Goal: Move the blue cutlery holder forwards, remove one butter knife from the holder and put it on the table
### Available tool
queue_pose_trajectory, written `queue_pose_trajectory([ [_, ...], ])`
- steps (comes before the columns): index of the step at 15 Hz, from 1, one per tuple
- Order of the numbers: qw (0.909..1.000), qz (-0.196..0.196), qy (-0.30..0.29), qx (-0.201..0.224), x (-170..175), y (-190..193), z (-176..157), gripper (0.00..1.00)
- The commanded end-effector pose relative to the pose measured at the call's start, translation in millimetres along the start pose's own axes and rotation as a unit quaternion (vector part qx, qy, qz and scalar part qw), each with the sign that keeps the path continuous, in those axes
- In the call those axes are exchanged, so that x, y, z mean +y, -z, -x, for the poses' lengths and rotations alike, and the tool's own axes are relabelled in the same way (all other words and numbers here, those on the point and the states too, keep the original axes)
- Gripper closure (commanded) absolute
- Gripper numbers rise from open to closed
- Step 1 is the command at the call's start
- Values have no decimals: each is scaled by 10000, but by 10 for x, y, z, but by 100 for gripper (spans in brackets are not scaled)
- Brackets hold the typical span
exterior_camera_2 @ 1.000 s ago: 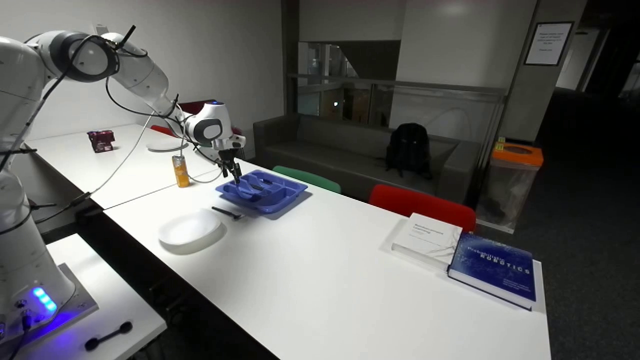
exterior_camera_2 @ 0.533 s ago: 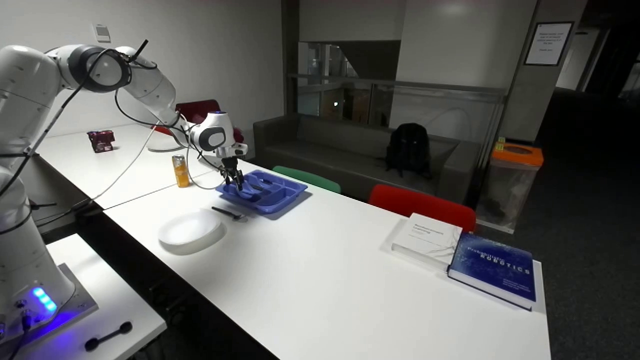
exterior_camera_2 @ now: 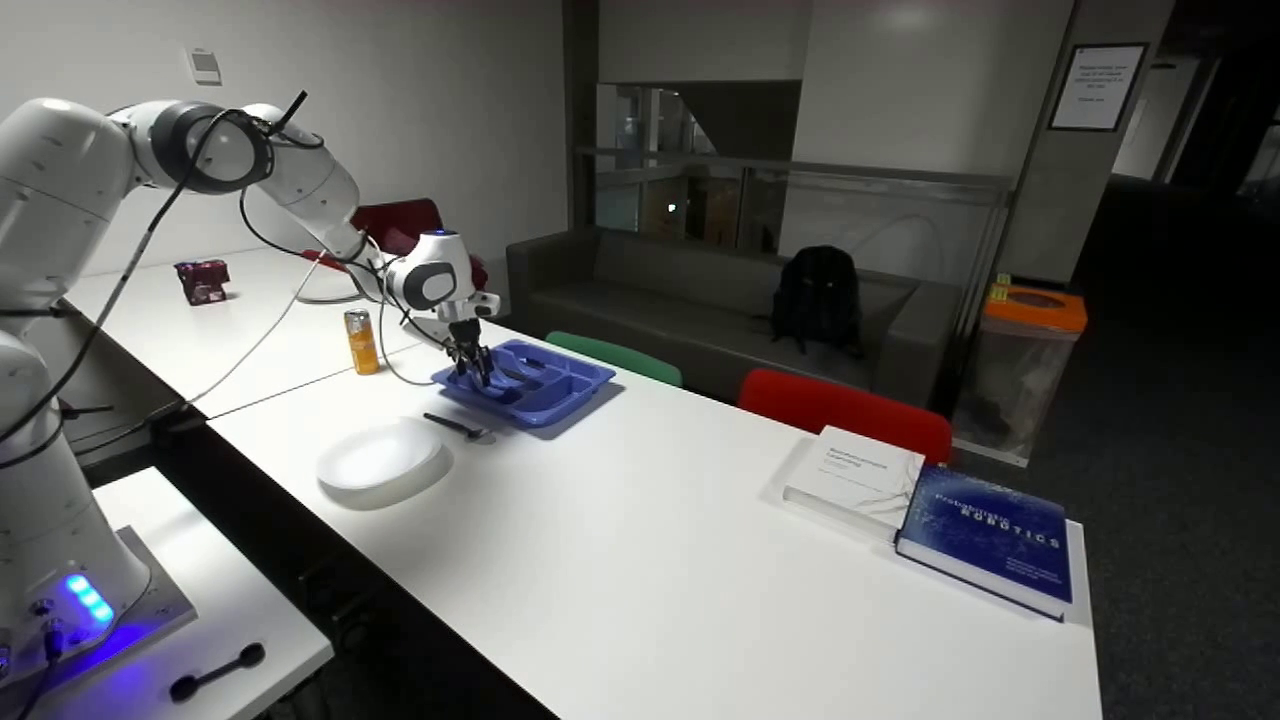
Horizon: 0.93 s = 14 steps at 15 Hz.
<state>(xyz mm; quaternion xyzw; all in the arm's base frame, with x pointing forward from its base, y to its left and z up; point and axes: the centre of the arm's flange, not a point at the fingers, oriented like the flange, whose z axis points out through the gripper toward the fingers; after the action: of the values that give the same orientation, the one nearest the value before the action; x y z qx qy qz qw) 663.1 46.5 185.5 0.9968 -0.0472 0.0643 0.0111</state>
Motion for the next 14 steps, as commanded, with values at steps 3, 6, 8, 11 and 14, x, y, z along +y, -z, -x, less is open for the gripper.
queue_pose_trajectory([
  [3, 9997, 67, -41, 230, 120, -85, -65, 0],
  [6, 9996, 81, -29, 255, 154, -123, -54, 0],
  [8, 9998, 81, -25, 178, 165, -147, -31, 0],
  [11, 9999, 92, 12, 77, 184, -156, -9, 0],
  [14, 10000, 60, 41, 22, 202, -161, 7, 0],
])
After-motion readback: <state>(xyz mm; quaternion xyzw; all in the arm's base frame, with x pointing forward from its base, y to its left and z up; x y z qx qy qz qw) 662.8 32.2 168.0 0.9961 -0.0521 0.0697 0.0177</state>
